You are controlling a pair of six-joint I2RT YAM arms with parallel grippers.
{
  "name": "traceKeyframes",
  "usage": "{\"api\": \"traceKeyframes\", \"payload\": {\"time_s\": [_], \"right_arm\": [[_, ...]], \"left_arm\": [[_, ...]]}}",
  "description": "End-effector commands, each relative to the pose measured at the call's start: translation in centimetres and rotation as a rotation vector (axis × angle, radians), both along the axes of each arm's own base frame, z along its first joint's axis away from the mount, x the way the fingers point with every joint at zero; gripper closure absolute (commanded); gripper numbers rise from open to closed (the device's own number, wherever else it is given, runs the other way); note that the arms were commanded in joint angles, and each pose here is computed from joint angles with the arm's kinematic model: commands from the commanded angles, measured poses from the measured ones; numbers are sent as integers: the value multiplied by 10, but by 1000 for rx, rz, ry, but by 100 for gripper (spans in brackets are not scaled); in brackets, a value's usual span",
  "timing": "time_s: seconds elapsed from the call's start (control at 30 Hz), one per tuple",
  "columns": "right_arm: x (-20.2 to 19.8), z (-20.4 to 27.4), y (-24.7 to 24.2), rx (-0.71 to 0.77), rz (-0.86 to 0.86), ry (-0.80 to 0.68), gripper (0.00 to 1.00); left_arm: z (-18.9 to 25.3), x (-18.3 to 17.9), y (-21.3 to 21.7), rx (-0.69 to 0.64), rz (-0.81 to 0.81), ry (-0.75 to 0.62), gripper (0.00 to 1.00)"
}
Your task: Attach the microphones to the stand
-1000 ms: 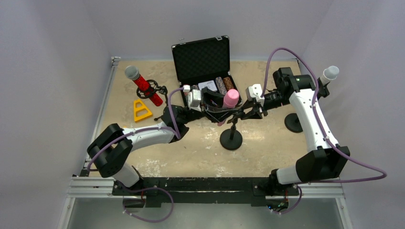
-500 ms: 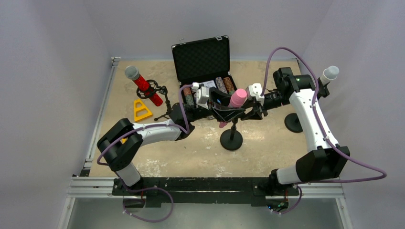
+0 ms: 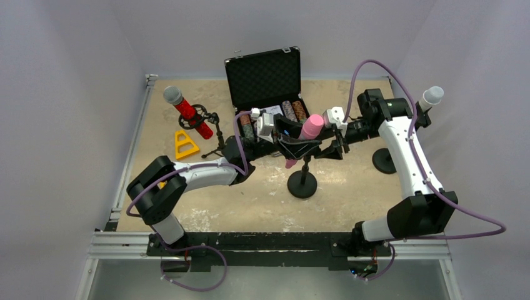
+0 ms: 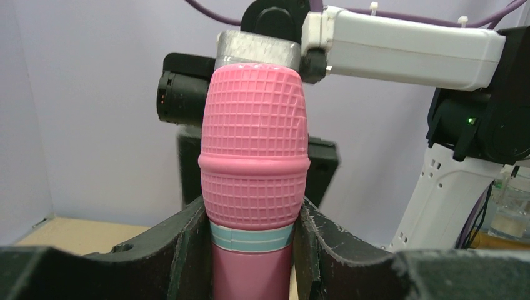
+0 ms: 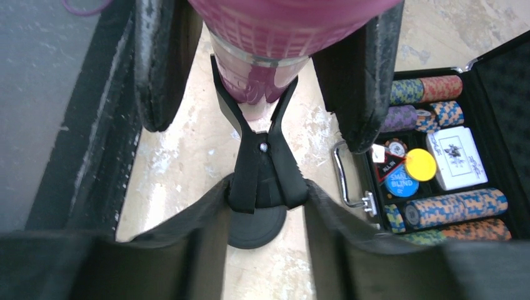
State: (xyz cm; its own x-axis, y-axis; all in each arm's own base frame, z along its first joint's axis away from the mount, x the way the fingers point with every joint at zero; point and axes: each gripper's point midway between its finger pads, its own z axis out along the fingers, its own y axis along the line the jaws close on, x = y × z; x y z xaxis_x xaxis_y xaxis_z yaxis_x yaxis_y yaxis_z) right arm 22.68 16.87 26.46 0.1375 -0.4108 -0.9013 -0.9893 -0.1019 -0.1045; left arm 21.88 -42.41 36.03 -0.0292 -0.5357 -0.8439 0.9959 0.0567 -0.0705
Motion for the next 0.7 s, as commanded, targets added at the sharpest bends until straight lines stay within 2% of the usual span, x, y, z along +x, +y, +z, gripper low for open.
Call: {"api": "traceKeyframes", "payload": {"time_s": [0.0,0.07,0.1,0.2,0.37,0.53,0.57,0.67], "right_arm": [[-10,21,10,112,6,25,28],[-9,22,9,112,-2,28,18],[-8,22,8,114,-10,27,15],[-7,24,2,117,-33,21,12],[-8,27,-5,117,-65,-1,10],[-8,33,-14,115,-104,-28,10],[-9,34,-15,116,-109,-31,9],[-8,36,-22,127,-145,-38,8]], "left_arm": [[17,-2,10,-64,30,-18,99],[19,-3,13,-69,34,-18,93],[20,-3,15,-73,40,-14,86],[20,-3,20,-78,57,-2,69],[20,-2,29,-91,86,29,33],[27,-3,44,-115,121,35,7],[29,-4,46,-119,123,33,3],[31,-10,56,-122,125,17,1]]}}
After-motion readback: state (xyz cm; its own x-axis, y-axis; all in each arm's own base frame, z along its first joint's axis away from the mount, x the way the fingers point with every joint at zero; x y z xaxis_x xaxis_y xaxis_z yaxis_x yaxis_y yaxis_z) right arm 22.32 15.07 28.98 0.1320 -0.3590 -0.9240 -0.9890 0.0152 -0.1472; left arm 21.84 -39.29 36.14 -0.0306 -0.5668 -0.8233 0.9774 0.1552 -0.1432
